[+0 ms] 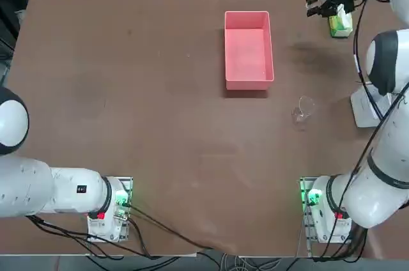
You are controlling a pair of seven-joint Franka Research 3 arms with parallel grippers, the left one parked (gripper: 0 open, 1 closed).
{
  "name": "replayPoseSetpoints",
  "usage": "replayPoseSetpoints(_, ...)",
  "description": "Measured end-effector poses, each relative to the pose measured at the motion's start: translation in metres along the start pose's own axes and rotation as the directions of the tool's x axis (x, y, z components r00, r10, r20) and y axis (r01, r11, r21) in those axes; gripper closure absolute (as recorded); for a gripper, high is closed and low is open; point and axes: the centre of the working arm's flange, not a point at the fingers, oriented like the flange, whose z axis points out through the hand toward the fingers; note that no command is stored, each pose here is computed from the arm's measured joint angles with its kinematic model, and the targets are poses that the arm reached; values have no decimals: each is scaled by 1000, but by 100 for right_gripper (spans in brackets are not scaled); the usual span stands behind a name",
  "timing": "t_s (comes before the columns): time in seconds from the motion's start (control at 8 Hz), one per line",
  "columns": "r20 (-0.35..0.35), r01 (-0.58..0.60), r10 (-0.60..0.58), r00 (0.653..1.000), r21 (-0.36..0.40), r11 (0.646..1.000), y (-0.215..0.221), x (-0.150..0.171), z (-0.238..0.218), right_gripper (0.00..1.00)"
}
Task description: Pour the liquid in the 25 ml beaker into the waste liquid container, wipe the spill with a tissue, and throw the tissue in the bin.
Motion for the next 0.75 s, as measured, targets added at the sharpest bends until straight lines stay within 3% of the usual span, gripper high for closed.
replayPoseSetpoints(0.38, -158, 24, -23, 987, 5, 1000, -10, -62, -8, 53)
replayPoseSetpoints(0.75, -256, 12, -9, 967, 10, 1000, -25, -126, -9, 53)
